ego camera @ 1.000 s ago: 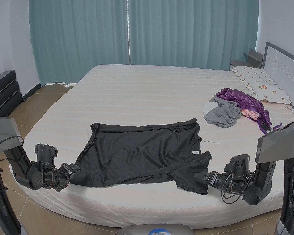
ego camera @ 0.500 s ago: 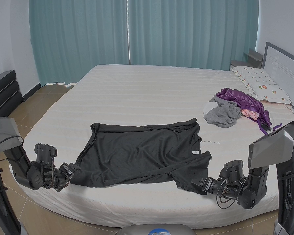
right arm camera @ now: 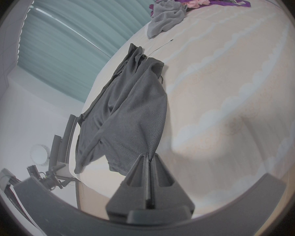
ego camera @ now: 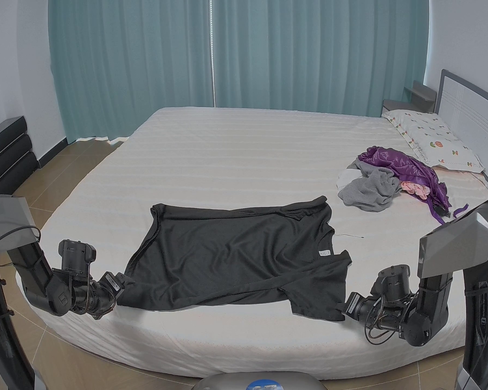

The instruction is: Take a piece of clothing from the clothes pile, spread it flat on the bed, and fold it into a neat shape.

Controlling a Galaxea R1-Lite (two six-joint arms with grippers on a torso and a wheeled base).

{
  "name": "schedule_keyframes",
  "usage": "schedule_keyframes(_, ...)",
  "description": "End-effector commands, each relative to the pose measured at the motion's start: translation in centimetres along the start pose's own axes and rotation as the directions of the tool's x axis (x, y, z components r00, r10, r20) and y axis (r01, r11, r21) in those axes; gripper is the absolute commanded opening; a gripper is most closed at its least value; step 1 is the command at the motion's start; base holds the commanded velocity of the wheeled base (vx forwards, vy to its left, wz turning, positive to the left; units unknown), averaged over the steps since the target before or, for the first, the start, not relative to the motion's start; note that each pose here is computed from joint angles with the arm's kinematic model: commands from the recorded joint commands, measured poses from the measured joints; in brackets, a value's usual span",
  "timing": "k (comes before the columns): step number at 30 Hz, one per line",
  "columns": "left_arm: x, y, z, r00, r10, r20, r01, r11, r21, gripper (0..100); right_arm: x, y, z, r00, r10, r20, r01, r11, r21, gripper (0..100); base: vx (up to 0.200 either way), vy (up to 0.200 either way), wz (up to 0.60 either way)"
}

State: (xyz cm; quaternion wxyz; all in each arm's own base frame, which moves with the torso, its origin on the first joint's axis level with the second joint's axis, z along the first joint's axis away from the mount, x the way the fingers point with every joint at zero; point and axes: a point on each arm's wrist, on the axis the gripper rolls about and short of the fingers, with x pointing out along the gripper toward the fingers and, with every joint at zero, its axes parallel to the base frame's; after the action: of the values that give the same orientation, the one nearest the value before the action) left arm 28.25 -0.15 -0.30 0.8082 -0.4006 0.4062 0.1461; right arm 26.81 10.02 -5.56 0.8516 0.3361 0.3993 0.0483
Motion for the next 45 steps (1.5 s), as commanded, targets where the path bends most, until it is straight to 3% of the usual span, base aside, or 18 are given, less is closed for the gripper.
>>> schedule_keyframes(1, 0.5, 0.5, -0.2, 1.000, 0.023, -0.013, -0.022, 0.999, 0.024, 100, -2.1, 0.0, 1.5, 0.999, 0.033, 0.027, -0.035, 0.998, 0.048, 0, 0.000, 0.000, 0.00)
schedule_keyframes(11, 1.1, 0.6, -0.5, 0.998, 0.056, -0.003, -0.055, 0.997, 0.054, 100, -5.6, 0.8, 3.1, 0.992, 0.100, 0.079, -0.105, 0.993, 0.059, 0, 0.000, 0.000, 0.00)
schedule_keyframes(17, 2.2, 0.7, -1.1, 0.995, 0.103, 0.015, -0.104, 0.983, 0.152, 100, -7.0, 2.0, 4.0, 0.979, 0.154, 0.135, -0.161, 0.986, 0.042, 0, 0.000, 0.000, 0.00)
schedule_keyframes(23, 3.3, -0.6, -1.1, 0.998, 0.056, 0.040, -0.062, 0.982, 0.178, 100, -8.1, 2.8, 5.0, 0.963, 0.194, 0.186, -0.203, 0.979, 0.028, 0, 0.000, 0.000, 0.00)
schedule_keyframes(28, 4.4, -1.5, -1.3, 0.997, 0.053, 0.060, -0.064, 0.978, 0.196, 100, -7.9, 2.7, 4.9, 0.966, 0.188, 0.180, -0.196, 0.980, 0.031, 0, 0.000, 0.000, 0.00)
schedule_keyframes(29, 4.5, -1.7, -1.6, 0.996, 0.057, 0.064, -0.069, 0.976, 0.207, 0, -7.7, 2.6, 4.9, 0.967, 0.184, 0.176, -0.192, 0.981, 0.033, 0, 0.000, 0.000, 0.00)
schedule_keyframes(35, 4.5, -1.8, -1.5, 0.996, 0.056, 0.073, -0.070, 0.977, 0.204, 0, -7.6, 2.4, 5.1, 0.967, 0.178, 0.181, -0.187, 0.982, 0.038, 0, 0.000, 0.000, 0.00)
schedule_keyframes(45, 2.7, -3.0, 3.0, 0.979, -0.016, 0.205, -0.010, 0.992, 0.124, 0, -5.9, 2.6, 6.3, 0.960, 0.187, 0.209, -0.199, 0.979, 0.037, 0, 0.000, 0.000, 0.00)
